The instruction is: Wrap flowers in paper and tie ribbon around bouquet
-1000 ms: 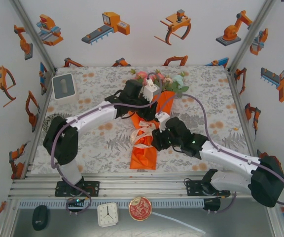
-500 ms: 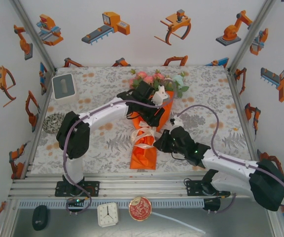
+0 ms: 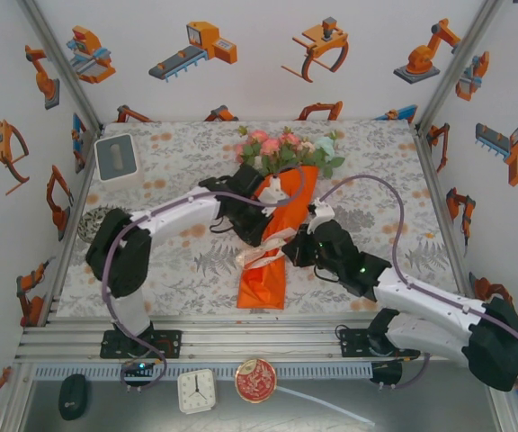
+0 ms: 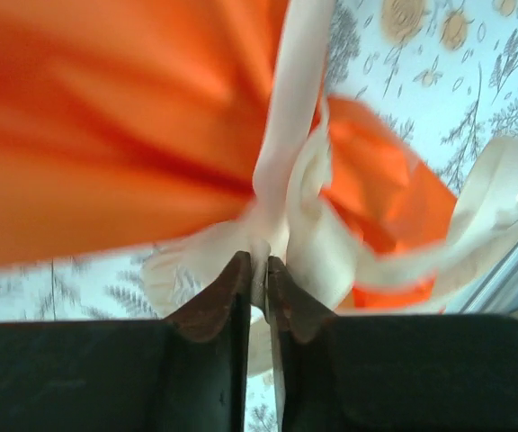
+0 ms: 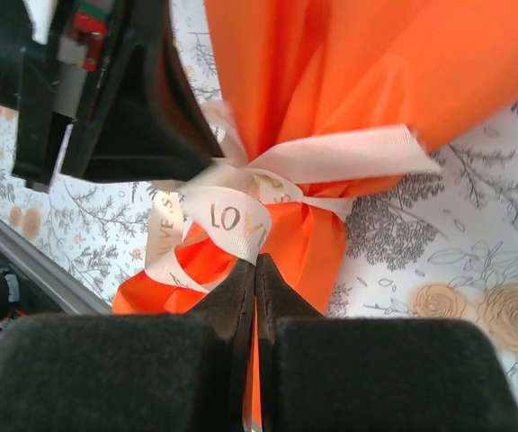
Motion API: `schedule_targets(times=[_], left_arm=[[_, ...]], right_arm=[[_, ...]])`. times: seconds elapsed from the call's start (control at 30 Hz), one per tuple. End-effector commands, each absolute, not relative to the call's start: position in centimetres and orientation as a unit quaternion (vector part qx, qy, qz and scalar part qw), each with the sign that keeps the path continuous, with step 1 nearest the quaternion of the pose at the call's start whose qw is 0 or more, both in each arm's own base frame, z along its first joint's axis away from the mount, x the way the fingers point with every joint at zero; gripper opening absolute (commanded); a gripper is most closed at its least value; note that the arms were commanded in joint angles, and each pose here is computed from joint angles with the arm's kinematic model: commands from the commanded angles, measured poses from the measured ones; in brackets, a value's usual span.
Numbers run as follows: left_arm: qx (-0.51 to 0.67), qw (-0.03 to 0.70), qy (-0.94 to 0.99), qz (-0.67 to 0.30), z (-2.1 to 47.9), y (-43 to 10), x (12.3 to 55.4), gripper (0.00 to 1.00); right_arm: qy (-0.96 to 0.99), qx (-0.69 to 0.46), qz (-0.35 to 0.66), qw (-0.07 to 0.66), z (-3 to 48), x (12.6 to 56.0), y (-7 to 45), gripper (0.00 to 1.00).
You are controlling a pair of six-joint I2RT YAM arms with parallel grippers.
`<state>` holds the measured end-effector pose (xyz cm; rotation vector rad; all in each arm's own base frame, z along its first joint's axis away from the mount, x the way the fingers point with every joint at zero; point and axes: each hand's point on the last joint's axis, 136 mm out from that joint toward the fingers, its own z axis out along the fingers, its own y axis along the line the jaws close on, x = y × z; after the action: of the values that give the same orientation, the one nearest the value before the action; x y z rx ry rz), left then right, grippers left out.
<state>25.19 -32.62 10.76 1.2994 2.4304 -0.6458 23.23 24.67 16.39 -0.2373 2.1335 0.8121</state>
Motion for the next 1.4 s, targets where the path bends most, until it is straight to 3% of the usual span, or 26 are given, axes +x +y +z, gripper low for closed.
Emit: schedule_targets(times=[0.0, 0.13, 0.43, 0.7, 1.1, 1.17, 1.3, 1.37], left_arm=[[0.429, 0.214, 0.843, -0.245, 13.7, -32.3, 25.8, 0.29], [0.430, 0.206, 0.845, -0.243, 13.6, -32.2, 25.6, 0.34], [0.482, 0.290, 0.798, -0.216, 18.6, -35.9, 28.9, 0.41], [0.588, 0.172, 0.751, -0.248, 14.5, -38.5, 25.2, 0.37], [0.568, 0.092, 0.778, -0.254, 10.2, -37.9, 25.0, 0.37], [0.565, 0.086, 0.781, -0.252, 9.8, -37.9, 25.0, 0.34], [0.558, 0.091, 0.781, -0.266, 10.7, -38.1, 24.9, 0.16], [0.548, 0.107, 0.780, -0.283, 11.9, -38.6, 25.1, 0.15]], right_arm=[[0.837, -0.162, 0.325, 0.409, 16.3, 22.5, 25.8, 0.00], [0.842, -0.205, 0.337, 0.369, 14.7, 21.3, 27.2, 0.00], [0.846, -0.241, 0.341, 0.331, 12.1, 19.8, 28.5, 0.00], [0.843, -0.238, 0.346, 0.335, 12.0, 19.3, 28.0, 0.00], [0.842, -0.240, 0.349, 0.334, 11.7, 19.0, 27.9, 0.00], [0.842, -0.240, 0.349, 0.334, 11.7, 19.0, 27.9, 0.00], [0.841, -0.239, 0.346, 0.340, 11.9, 19.1, 27.6, 0.00], [0.841, -0.241, 0.345, 0.341, 11.9, 19.0, 27.6, 0.00]])
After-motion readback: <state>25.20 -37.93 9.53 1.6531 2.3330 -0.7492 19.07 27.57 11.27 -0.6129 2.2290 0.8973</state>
